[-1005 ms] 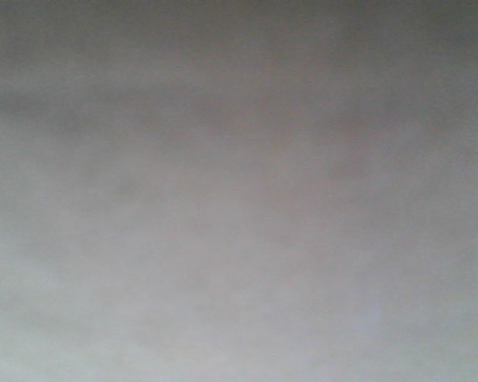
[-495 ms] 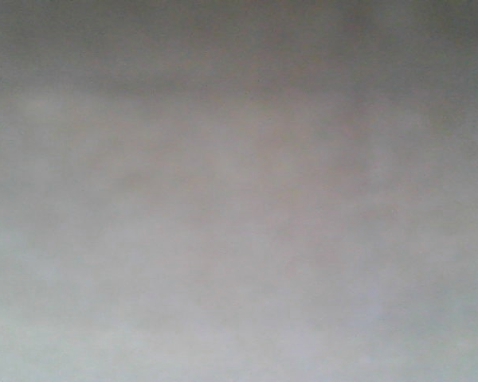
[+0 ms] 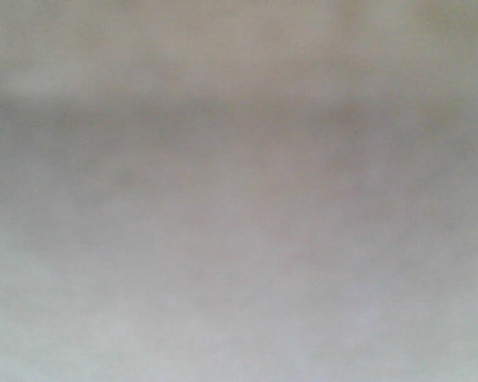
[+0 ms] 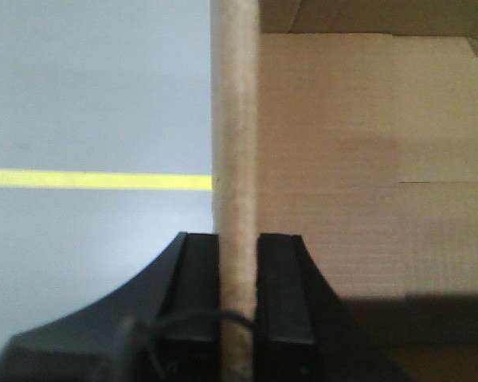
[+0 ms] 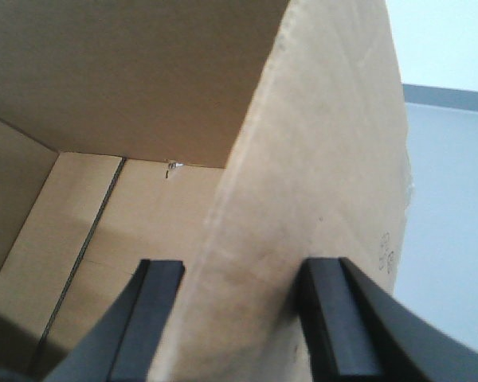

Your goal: Grab box from left shelf to table start

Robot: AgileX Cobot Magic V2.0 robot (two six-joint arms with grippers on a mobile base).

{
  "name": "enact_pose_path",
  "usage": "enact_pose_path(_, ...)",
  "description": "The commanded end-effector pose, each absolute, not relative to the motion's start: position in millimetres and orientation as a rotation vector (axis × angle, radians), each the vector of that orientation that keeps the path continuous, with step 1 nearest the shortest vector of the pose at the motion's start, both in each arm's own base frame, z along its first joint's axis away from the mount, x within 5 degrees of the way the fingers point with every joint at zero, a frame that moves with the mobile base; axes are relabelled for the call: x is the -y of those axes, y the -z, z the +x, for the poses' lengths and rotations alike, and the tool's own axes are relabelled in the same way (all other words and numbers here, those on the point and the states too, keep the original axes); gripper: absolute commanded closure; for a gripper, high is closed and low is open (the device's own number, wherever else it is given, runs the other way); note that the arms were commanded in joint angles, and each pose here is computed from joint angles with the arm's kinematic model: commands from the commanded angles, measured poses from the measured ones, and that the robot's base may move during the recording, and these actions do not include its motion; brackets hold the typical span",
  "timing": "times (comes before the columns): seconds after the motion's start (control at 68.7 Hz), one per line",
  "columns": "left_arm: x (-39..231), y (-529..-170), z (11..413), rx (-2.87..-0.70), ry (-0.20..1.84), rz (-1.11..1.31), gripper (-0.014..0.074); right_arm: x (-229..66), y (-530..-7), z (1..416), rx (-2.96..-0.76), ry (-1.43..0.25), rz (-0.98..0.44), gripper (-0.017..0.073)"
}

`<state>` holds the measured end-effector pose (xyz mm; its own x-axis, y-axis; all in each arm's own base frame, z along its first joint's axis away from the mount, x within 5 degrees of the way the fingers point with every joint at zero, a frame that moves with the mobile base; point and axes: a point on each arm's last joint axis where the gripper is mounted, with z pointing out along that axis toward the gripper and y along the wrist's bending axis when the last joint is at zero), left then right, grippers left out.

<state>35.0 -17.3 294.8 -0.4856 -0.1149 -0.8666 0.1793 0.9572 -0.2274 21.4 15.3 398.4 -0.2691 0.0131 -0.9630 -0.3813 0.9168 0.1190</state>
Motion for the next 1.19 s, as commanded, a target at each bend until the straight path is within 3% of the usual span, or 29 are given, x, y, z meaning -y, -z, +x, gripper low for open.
enact_pose_path(0.0, 8.6, -311.9, 42.1, -1.906, 0.191, 0.075, 0.0685, -13.4, -425.4, 16.3, -1.608, -0.404, -0.264, 0.0501)
enact_pose_path(1.179, 8.8, -311.1, 43.5, -1.915, 0.191, 0.075, 0.0685, -13.7, -424.8, 17.0, -1.613, -0.403, -0.265, 0.0501)
